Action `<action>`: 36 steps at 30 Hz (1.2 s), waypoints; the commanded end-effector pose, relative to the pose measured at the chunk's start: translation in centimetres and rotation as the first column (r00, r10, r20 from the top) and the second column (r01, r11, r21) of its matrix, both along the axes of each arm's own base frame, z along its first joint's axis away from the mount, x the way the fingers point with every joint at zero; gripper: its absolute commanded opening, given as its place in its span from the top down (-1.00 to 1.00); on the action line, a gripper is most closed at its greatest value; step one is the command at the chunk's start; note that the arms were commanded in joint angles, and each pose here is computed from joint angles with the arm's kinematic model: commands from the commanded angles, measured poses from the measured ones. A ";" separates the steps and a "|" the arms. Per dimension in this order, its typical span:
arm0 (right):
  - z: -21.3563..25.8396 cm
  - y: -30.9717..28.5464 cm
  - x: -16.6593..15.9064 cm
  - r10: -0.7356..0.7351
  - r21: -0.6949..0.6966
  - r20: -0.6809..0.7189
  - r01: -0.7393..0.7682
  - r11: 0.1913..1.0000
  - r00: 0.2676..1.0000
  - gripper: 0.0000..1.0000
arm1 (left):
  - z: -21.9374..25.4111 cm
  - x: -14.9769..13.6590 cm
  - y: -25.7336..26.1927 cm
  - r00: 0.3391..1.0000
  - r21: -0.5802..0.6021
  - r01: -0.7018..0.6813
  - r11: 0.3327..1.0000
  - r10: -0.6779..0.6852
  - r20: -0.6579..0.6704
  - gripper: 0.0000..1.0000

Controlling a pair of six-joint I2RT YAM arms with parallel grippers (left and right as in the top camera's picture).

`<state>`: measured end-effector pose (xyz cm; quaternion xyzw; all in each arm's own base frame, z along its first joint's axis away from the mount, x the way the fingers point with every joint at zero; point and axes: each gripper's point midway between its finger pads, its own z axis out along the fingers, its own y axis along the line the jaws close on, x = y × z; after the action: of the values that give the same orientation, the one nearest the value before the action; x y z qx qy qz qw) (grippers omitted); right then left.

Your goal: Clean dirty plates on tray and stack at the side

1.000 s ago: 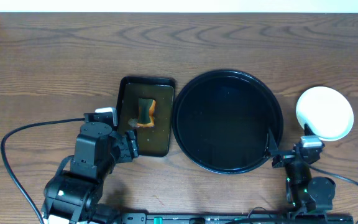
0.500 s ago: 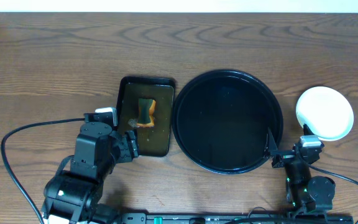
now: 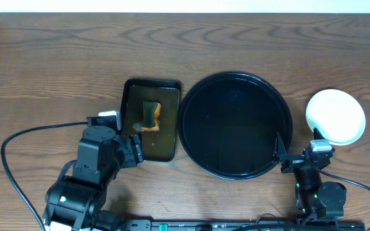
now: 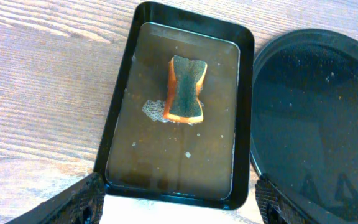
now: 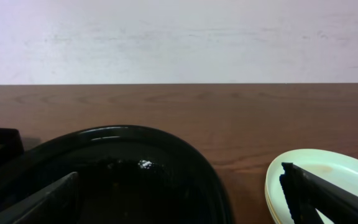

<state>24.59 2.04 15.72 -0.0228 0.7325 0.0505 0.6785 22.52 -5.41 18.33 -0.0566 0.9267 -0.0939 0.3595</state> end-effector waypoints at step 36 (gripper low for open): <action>-0.1 0.3 0.0 0.013 0.007 -0.002 -0.013 1.000 1.000 -0.98 | 0.1 0.3 2.2 0.979 -0.024 -0.087 0.996 0.090 0.183 -0.57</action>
<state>24.59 2.04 15.73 -0.0230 0.7324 0.0507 0.6786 23.04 -4.42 19.29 -0.0764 0.8954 -0.1031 0.4265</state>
